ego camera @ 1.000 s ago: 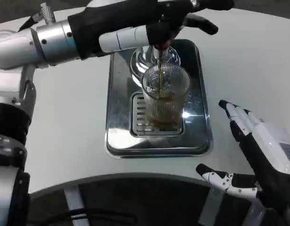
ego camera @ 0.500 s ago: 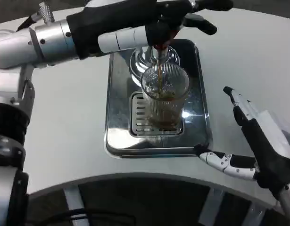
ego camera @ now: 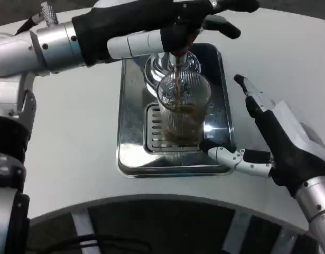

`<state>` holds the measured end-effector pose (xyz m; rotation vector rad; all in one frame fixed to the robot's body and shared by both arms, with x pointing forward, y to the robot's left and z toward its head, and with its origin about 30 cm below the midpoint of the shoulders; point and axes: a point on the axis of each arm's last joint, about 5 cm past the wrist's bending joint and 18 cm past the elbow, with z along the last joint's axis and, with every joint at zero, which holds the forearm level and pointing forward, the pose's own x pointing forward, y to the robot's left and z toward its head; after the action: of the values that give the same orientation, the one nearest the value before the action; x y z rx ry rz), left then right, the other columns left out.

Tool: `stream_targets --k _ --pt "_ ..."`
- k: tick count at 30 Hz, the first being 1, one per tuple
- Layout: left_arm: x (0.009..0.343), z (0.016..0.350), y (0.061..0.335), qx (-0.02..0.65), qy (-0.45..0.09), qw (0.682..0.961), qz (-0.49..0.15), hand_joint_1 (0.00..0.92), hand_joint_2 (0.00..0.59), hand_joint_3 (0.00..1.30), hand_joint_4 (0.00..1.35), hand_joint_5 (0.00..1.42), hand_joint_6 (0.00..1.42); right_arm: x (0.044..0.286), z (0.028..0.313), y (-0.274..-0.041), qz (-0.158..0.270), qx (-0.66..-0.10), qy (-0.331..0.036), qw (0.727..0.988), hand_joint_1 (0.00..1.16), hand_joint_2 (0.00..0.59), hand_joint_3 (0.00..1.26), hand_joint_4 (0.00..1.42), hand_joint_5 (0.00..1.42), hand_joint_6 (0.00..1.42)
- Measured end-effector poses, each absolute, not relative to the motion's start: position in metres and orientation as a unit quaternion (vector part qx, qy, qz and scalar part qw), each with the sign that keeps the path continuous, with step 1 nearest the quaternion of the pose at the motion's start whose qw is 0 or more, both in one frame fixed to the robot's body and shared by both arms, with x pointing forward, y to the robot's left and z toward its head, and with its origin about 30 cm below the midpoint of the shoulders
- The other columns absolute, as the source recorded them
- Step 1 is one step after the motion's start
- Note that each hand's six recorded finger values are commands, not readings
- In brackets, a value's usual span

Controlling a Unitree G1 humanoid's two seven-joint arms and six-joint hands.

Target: Grasp the cup under the faucet to collect the drink, then remove the cup.

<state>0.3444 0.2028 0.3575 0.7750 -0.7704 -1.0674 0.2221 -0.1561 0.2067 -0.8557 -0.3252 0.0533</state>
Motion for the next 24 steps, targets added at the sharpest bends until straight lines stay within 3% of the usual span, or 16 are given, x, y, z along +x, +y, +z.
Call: stream_targets --k 24 --pt "0.344 0.357 0.206 0.352 -0.347 0.726 -0.478 0.0 0.08 0.11 0.01 0.13 0.02 0.253 0.21 -0.142 0.045 -0.39 -0.158 0.906 0.44 0.183 0.0 0.0 0.0 0.0"
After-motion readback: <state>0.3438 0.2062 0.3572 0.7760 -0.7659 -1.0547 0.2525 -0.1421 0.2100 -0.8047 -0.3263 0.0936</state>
